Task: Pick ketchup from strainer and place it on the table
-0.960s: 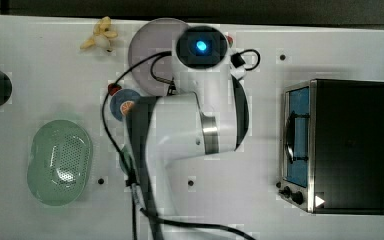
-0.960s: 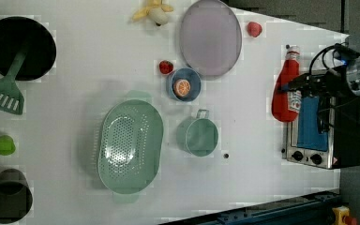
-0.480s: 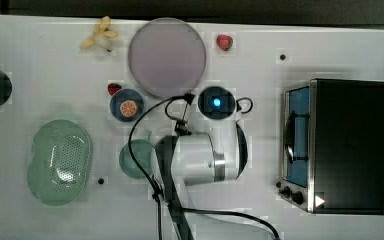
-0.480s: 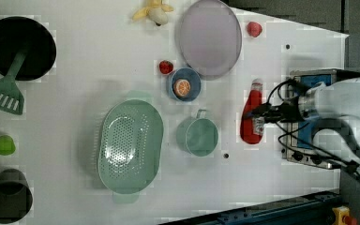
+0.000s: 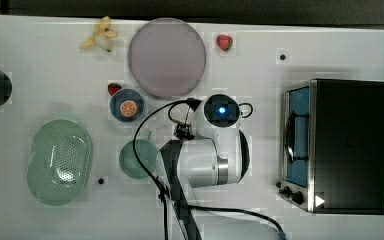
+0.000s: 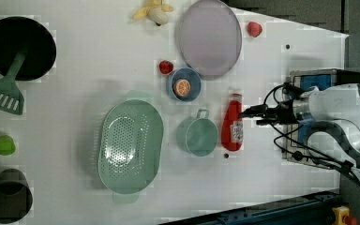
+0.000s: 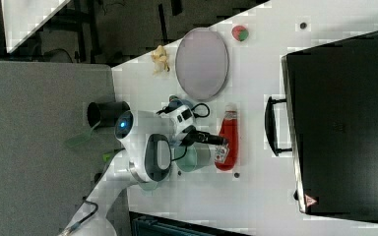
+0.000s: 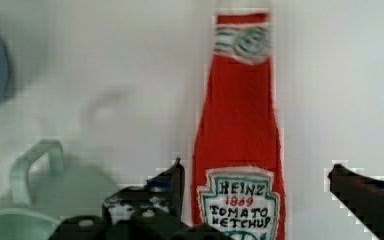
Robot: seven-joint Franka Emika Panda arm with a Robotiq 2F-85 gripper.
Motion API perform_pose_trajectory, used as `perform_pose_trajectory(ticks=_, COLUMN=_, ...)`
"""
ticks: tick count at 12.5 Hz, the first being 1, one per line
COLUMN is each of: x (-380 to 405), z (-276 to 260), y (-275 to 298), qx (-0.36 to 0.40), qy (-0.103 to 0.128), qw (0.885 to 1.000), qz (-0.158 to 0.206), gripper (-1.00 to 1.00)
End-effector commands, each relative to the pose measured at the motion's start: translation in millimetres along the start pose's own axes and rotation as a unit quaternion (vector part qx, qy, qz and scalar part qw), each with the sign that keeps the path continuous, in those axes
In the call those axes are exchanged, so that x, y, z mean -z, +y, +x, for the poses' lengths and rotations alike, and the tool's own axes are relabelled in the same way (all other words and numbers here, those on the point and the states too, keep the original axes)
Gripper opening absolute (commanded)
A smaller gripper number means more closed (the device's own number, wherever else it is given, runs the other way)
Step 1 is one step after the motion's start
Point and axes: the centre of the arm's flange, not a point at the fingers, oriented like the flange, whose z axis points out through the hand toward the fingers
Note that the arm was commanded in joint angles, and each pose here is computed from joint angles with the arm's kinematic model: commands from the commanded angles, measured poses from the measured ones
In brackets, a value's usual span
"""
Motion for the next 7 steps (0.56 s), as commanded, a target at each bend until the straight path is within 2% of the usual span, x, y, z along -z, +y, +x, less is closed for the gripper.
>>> perform_pose_trajectory(ticks=1, x=95.8, z=26.4, y=-13.0, qx=0.024, qy=0.101, qw=0.994, qz=-0.022, gripper=1.00)
perform_pose_trajectory(ticks=2, x=124.1, z=27.5, y=-14.1, qx=0.017, qy=0.113, qw=0.993, qz=-0.037, gripper=1.00)
perform_pose_trajectory(ticks=4, x=185.6, z=26.0, y=-14.9, qx=-0.045, qy=0.132, qw=0.989, qz=-0.054, gripper=1.00)
perform_pose_trajectory(ticks=5, x=212.5, z=21.9, y=-14.9, qx=-0.097, qy=0.130, qw=0.985, qz=-0.052, gripper=1.00)
perform_pose_trajectory(ticks=7, x=257.0, z=9.7, y=-18.0, qx=-0.209, qy=0.106, qw=0.972, qz=-0.027, gripper=1.00)
